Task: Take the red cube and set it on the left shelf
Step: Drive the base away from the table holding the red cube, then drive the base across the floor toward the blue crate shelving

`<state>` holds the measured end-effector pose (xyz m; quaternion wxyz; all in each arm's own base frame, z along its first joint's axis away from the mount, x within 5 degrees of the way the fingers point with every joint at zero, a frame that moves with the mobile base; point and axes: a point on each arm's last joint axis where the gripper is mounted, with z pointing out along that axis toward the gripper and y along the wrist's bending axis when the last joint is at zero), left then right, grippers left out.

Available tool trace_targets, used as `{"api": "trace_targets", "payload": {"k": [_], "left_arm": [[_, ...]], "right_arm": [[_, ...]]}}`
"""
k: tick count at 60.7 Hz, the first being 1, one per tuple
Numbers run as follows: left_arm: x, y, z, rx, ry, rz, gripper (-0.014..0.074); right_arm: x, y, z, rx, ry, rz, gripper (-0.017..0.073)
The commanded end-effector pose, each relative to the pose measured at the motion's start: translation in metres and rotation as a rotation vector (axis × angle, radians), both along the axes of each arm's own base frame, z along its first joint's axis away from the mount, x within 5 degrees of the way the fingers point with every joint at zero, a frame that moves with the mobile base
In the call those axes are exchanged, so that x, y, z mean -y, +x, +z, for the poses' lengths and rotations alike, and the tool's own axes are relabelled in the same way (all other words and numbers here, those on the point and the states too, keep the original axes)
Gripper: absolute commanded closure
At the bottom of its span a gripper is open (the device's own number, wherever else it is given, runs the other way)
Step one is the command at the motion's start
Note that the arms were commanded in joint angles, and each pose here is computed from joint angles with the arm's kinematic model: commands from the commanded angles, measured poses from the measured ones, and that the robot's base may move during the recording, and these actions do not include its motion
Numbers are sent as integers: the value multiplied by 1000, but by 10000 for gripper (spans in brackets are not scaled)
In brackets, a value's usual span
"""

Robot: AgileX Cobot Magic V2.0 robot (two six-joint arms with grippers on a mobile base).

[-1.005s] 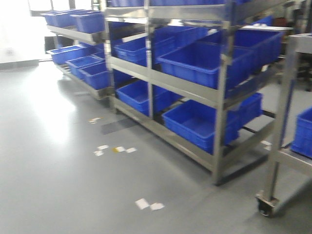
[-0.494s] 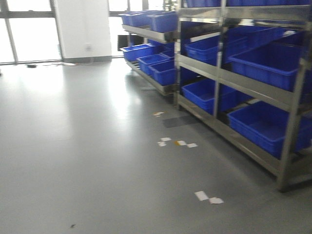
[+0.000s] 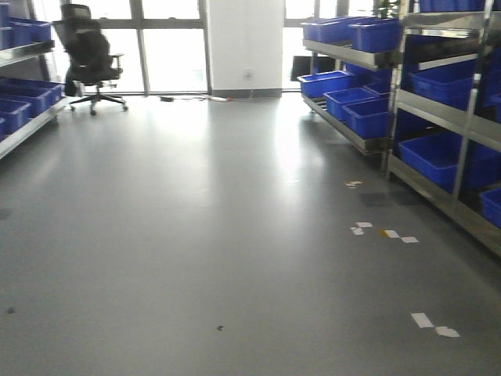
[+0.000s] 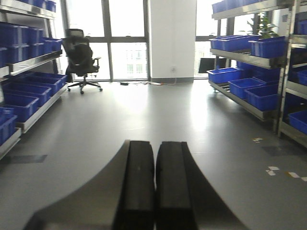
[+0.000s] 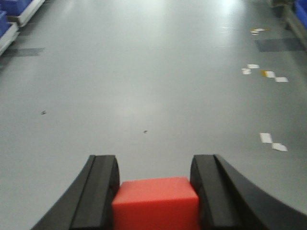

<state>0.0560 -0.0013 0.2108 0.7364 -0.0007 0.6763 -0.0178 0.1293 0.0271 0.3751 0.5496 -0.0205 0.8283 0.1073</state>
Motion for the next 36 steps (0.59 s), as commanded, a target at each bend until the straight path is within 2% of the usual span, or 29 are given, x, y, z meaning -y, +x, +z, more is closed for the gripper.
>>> {"api": "trace_targets", "payload": {"k": [1,36], "left_arm": [[0,-1,0,75,-2,-4,492],[0,-1,0,75,-2,-4,492]], "right_arm": [[0,1,14,98,13,1,503],[0,1,14,98,13,1,503]]}}
